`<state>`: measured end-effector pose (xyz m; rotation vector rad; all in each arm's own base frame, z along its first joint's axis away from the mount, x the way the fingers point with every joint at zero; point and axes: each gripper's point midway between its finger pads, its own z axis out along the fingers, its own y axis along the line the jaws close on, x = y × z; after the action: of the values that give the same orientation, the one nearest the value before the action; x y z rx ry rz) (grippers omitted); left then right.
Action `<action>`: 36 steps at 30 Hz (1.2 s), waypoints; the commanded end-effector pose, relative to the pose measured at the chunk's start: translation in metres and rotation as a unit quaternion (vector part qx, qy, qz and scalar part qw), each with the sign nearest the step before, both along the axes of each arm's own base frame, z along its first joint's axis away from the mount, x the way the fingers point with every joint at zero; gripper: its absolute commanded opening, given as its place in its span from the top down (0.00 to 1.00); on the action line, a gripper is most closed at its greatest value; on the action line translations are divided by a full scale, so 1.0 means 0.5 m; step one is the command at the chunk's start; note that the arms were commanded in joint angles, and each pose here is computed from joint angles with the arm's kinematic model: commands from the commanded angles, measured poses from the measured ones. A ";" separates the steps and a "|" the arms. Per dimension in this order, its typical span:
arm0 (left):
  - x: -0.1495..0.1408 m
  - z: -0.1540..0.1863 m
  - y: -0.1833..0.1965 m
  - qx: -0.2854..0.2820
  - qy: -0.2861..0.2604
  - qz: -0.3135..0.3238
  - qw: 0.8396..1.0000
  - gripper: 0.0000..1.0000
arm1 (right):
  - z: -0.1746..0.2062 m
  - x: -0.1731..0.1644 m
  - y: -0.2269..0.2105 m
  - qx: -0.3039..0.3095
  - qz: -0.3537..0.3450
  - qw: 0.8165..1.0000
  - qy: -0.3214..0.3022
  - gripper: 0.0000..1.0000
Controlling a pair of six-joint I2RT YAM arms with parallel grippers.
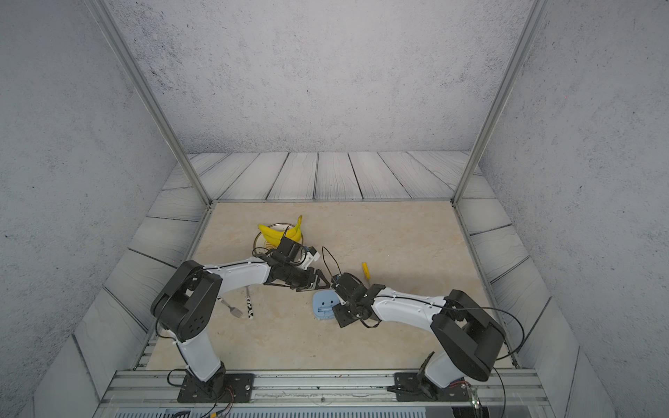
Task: Remove the battery from the alarm
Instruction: Adjust the alarm at the center of the board.
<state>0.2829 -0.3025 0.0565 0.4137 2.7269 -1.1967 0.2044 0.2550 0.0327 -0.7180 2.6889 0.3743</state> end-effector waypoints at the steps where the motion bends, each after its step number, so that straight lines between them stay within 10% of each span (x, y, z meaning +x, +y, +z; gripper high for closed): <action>1: -0.025 0.005 0.000 -0.016 0.002 -0.012 1.000 0.31 | 0.020 0.032 0.008 -0.002 -0.019 0.999 -0.028 0.46; 23: -0.096 0.021 0.053 -0.040 0.001 0.041 0.998 0.30 | 0.049 0.055 -0.013 0.002 -0.037 0.999 -0.006 0.44; 36: -0.134 0.043 0.124 -0.018 -0.032 0.104 0.994 0.28 | 0.019 -0.019 -0.019 0.179 -0.135 0.970 0.093 0.52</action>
<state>0.2184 -0.2484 0.0838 0.2053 2.5946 -1.2011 0.1925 0.2301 0.0392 -0.3271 2.7477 0.6854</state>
